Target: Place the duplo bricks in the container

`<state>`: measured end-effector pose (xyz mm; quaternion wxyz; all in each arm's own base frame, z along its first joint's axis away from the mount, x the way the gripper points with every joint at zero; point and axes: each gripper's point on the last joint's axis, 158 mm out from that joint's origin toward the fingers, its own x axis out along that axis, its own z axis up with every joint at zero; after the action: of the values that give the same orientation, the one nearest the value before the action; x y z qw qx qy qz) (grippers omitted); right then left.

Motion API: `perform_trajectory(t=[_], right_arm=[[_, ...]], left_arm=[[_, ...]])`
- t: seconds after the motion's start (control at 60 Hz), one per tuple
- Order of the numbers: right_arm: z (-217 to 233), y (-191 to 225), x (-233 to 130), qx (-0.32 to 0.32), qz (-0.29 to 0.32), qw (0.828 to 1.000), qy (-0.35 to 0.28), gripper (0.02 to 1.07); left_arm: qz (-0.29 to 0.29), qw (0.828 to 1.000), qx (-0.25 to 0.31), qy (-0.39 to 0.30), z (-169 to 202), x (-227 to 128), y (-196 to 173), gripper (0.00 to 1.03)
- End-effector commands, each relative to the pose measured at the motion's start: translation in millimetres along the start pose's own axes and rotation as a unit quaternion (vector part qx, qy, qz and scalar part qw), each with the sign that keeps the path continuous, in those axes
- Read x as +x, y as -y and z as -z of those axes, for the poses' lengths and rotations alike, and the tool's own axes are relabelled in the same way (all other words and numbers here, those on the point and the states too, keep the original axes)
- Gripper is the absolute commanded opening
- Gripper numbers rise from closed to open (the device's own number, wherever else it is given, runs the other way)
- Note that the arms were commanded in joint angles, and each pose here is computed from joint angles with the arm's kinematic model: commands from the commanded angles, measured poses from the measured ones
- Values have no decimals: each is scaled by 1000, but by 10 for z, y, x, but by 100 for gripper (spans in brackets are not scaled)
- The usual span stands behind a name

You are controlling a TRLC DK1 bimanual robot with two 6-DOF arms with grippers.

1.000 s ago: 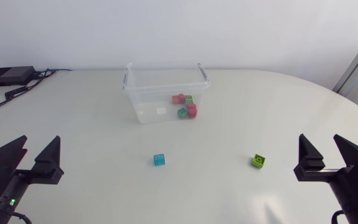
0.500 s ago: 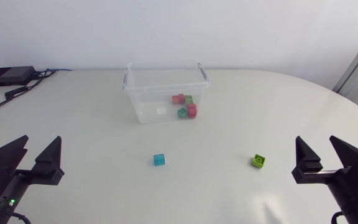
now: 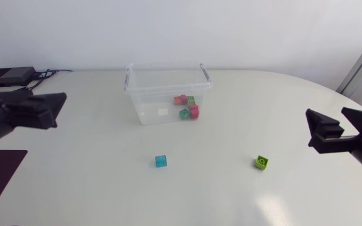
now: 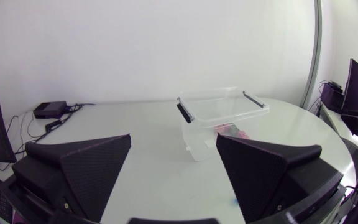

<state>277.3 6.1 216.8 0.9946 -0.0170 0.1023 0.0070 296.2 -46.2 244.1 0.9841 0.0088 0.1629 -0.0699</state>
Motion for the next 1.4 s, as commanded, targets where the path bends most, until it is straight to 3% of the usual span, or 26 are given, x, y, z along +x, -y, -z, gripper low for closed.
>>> perform_trajectory(t=[0.0,0.217,0.3,0.35,0.45,0.617,0.633,0.75,0.817,0.95,1.167,1.383], right_arm=[[5,14,121,-1,0,999,-34,102],[247,213,498,31,2,988,-153,102],[408,270,610,61,-16,977,-206,102],[529,282,676,72,-26,969,-236,102],[739,321,776,73,-38,955,-285,102],[1108,260,826,46,-77,922,-377,102],[1139,251,831,40,-82,919,-382,102],[1197,180,836,-31,-120,915,-385,102],[1237,129,771,-117,-166,900,-387,102],[1410,52,696,-162,-201,874,-412,102],[1874,-168,556,-231,-280,823,-437,102],[2088,-364,512,-262,-319,798,-440,102]], left_arm=[[19,999,-13,-47,-94,181,135,96],[65,976,19,-208,167,800,378,94],[98,960,103,-242,278,1010,507,95],[133,938,202,-249,350,1091,620,95],[159,921,226,-273,499,1237,740,96],[251,861,307,-318,1011,1350,987,97],[263,849,319,-330,1119,1360,1010,97],[304,805,365,-356,1495,1380,1144,98],[323,785,385,-363,1643,1368,1230,98],[362,749,412,-370,1893,1323,1424,98],[400,710,435,-382,2186,1248,1655,97],[416,687,444,-397,2404,1208,1725,96]])
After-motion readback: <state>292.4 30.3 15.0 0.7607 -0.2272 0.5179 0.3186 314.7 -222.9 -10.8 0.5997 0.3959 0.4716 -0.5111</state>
